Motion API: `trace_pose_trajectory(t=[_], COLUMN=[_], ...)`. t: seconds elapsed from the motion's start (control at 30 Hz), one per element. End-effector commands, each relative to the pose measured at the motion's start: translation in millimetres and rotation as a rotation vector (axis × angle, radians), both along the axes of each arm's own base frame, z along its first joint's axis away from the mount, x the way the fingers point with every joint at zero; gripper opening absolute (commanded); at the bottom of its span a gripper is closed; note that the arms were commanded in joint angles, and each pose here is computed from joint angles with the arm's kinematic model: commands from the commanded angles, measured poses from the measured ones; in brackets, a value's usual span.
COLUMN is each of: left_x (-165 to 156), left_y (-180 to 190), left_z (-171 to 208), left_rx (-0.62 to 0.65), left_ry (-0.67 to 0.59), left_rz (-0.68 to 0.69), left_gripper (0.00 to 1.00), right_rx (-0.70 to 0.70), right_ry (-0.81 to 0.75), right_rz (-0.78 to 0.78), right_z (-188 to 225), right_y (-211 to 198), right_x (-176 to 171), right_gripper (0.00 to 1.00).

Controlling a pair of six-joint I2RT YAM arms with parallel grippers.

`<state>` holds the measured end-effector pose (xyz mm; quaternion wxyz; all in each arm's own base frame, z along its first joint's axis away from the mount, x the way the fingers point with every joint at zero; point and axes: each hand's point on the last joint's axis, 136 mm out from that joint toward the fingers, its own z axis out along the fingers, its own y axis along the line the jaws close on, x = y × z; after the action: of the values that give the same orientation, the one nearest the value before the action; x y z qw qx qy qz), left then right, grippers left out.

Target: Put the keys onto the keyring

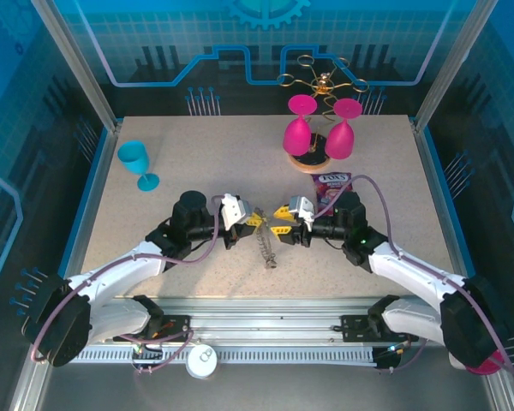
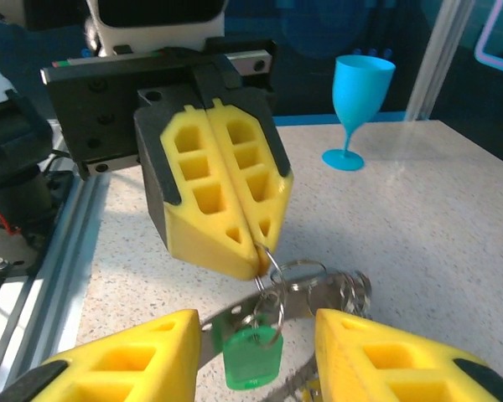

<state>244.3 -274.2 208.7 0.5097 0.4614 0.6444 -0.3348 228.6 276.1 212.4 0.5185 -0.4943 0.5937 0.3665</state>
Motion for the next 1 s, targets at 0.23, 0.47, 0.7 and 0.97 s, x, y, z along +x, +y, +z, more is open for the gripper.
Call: trace_pose_trajectory(t=[0.23, 0.47, 0.7, 0.97], left_x=[-15, -16, -5, 4], left_y=[-6, -6, -3, -1], left_z=[24, 24, 21, 12], left_rx=[-0.069, -0.071, -0.031, 0.079], left_ry=[-0.078, -0.077, -0.060, -0.029], left_rz=[-0.082, -0.088, -0.035, -0.007], left_gripper=[0.00, 0.00, 0.00, 0.15], right_rx=[0.055, 0.078, 0.038, -0.165], right_ry=[-0.010, -0.019, -0.007, 0.045], right_rz=[0.075, 0.091, 0.131, 0.211], right_z=[11, 15, 18, 7], right_y=[14, 17, 18, 21], right_x=[5, 5, -1, -17], right_gripper=[0.25, 0.13, 0.00, 0.00])
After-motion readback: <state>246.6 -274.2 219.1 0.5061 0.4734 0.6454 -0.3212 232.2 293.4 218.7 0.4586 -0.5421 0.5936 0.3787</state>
